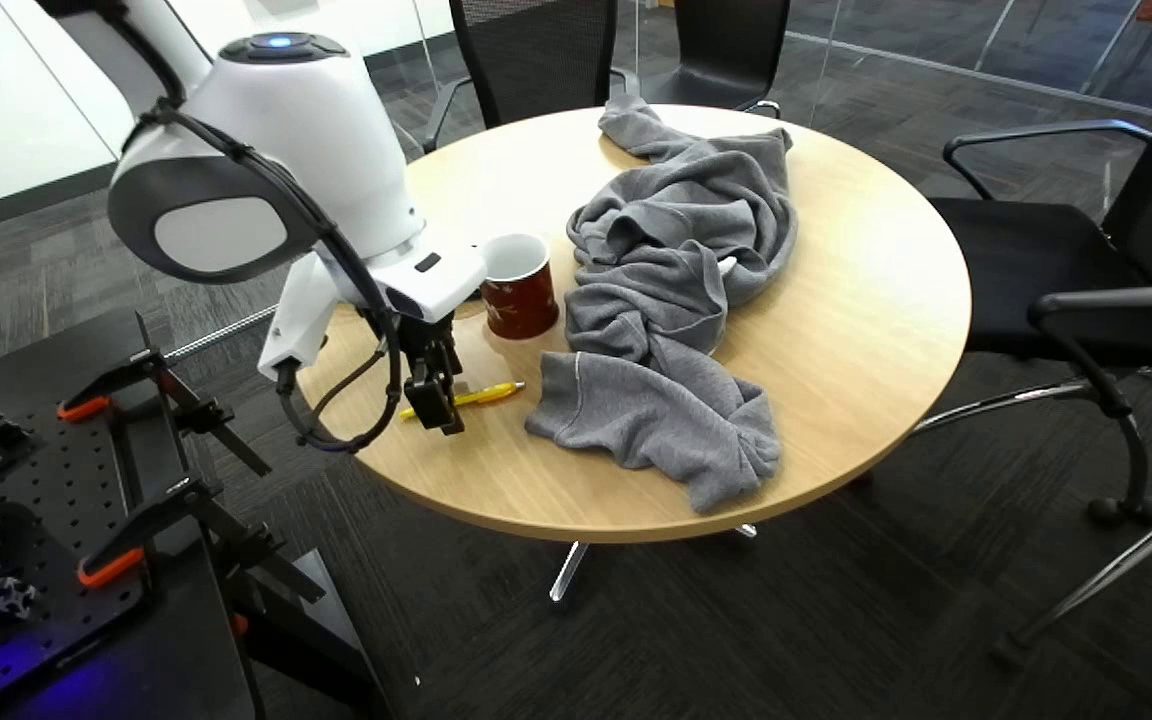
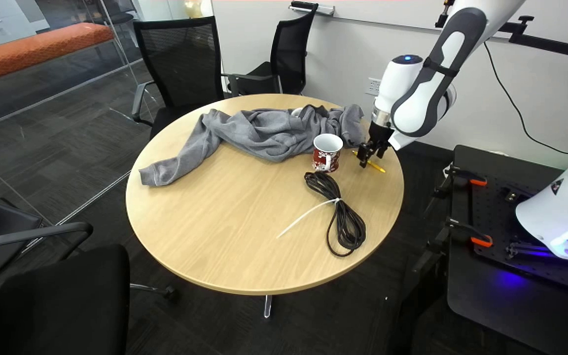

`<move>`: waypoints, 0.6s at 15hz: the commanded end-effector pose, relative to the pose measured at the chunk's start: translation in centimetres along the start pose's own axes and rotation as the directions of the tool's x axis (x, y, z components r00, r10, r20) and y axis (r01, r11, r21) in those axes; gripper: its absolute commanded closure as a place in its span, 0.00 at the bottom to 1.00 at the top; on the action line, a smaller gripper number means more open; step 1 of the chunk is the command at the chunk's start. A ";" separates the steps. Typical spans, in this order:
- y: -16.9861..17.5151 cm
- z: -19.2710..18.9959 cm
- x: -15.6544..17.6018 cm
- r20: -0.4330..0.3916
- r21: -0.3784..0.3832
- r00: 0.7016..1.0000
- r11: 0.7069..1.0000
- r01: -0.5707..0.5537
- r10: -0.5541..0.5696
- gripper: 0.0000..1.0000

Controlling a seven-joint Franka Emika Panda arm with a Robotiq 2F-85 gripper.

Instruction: Pick up the pen from the table and put it in the mug cup.

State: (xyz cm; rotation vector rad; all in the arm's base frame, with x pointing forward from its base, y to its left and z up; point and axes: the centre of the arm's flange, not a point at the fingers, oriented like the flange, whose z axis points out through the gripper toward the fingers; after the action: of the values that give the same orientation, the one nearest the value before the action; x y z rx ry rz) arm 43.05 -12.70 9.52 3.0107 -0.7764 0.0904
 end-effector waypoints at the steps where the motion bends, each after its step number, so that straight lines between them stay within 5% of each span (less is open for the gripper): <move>1: 0.2 0.5 0.6 -0.039 0.010 0.999 1.000 0.001 0.000 0.46; 8: 0.7 -0.3 0.8 -0.062 0.012 0.998 1.000 -0.003 0.004 0.99; 9: 0.8 -0.3 0.8 -0.061 0.012 0.998 1.000 -0.003 0.003 1.00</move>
State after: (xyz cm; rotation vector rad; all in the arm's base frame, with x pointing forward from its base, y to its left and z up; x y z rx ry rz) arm 43.57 -13.39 9.73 2.9999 -0.7894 0.1450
